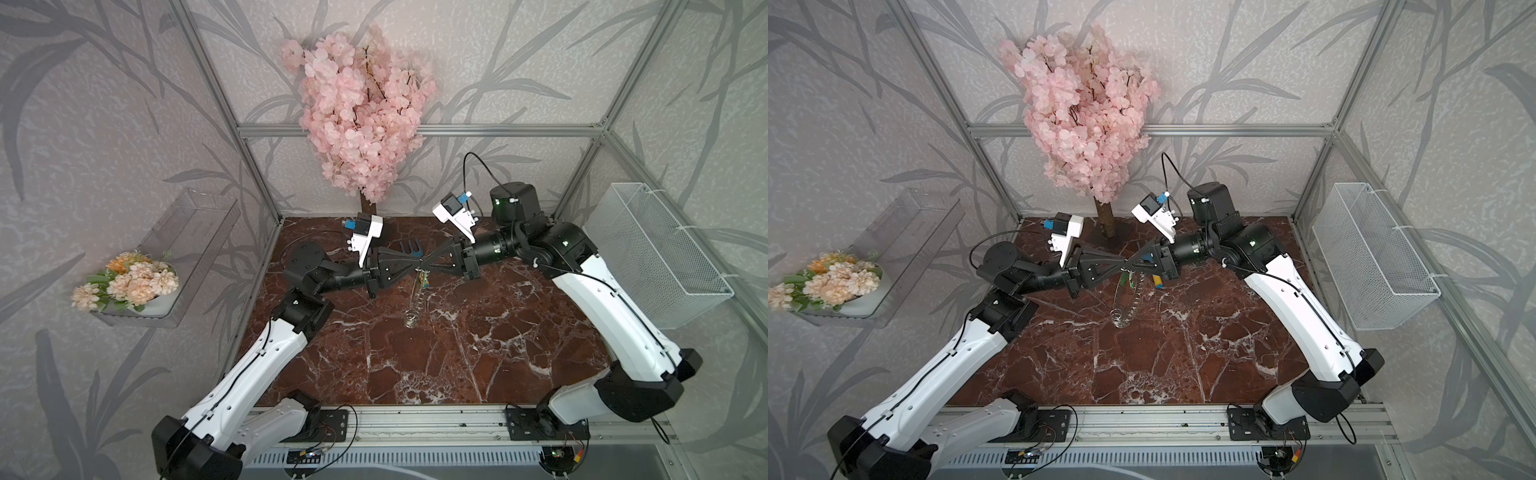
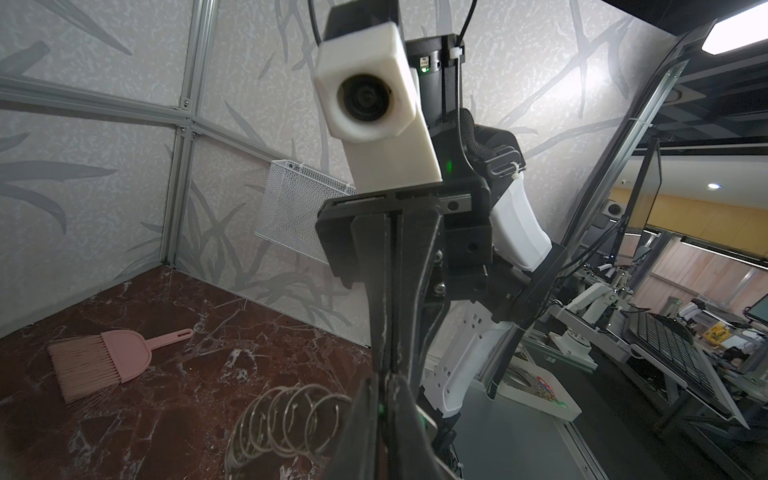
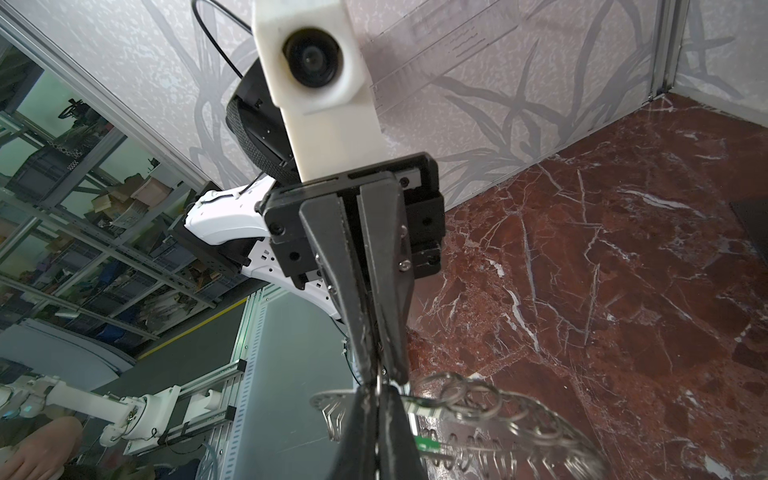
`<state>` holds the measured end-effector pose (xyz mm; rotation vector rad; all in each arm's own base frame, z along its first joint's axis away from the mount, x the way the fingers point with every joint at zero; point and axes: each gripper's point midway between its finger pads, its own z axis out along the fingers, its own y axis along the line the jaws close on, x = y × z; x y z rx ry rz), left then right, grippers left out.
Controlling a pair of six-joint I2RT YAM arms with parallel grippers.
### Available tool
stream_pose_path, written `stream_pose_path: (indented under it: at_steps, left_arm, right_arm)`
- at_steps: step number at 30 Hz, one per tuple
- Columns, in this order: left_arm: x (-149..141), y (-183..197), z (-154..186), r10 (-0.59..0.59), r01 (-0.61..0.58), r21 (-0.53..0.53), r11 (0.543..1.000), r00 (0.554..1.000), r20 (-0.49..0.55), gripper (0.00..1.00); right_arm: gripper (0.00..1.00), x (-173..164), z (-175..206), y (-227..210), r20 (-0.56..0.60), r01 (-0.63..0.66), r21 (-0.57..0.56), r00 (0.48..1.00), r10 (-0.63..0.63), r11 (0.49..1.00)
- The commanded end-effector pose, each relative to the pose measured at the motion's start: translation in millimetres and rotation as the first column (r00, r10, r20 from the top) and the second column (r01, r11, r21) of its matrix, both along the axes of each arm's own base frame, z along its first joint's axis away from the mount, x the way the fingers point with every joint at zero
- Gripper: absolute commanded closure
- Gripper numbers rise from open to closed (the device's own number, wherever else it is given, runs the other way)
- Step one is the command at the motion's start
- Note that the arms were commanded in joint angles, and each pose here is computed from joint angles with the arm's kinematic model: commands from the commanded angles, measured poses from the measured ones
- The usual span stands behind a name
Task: Attach keys to a key ring
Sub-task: Adjust the key on the keyring.
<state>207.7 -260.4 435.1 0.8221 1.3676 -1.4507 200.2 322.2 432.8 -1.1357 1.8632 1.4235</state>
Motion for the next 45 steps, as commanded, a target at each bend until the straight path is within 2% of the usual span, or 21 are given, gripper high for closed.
stream_pose_path:
  at_steps: [1,6,7,11,14,16,20,26,31,41,45]
  left_arm:
    - [-3.1,0.7,8.5,-0.005,0.005,-0.014,1.000,0.999,0.034,1.00]
    - [-3.5,3.1,10.2,0.023,-0.022,-0.032,0.999,0.998,0.051,1.00]
    - [-4.3,3.9,10.9,0.030,-0.028,-0.039,0.999,0.998,0.058,1.00]
    - [-6.7,7.6,16.5,0.057,-0.051,-0.077,0.996,0.995,0.080,1.00]
    - [-8.1,9.7,22.1,0.065,-0.055,-0.112,0.992,0.994,0.086,1.00]
    - [-8.5,10.7,25.2,0.070,-0.058,-0.133,0.989,0.994,0.085,1.00]
    - [-9.0,14.6,33.1,0.087,-0.070,-0.188,0.980,0.993,0.085,1.00]
    - [-10.2,20.1,43.1,0.109,-0.086,-0.251,0.964,0.991,0.078,1.00]
    - [-10.4,23.6,49.2,0.129,-0.101,-0.285,0.953,0.989,0.079,1.00]
    - [-7.7,22.8,47.6,0.139,-0.114,-0.280,0.953,0.988,0.071,1.00]
    - [-7.3,23.1,48.4,0.143,-0.118,-0.280,0.953,0.987,0.073,1.00]
  right_arm:
    - [1.00,-5.9,18.1,1.7,0.046,-0.029,0.048,0.999,0.027,0.998]
    - [0.95,-6.1,20.5,2.3,0.047,-0.026,0.063,0.999,0.023,0.998]
    - [0.90,-5.7,20.8,2.2,0.048,-0.023,0.065,0.999,0.020,0.998]
    - [0.56,-3.6,22.7,0.7,0.055,0.003,0.077,0.998,-0.007,0.997]
    - [0.43,-0.8,26.8,-2.0,0.059,0.031,0.106,0.998,-0.037,0.994]
    - [0.37,2.4,30.2,-5.2,0.051,0.052,0.135,0.997,-0.059,0.990]
    - [0.36,8.3,35.4,-10.3,0.038,0.088,0.194,0.995,-0.097,0.977]
    - [0.39,7.3,39.8,-8.4,-0.004,0.085,0.264,0.996,-0.088,0.961]
    - [0.47,10.4,40.2,-5.8,-0.019,0.087,0.285,0.996,-0.085,0.955]
    - [0.65,5.7,43.8,-4.1,-0.032,0.050,0.310,0.999,-0.042,0.949]
    - [0.67,4.9,42.8,-3.8,-0.044,0.046,0.307,0.998,-0.034,0.951]
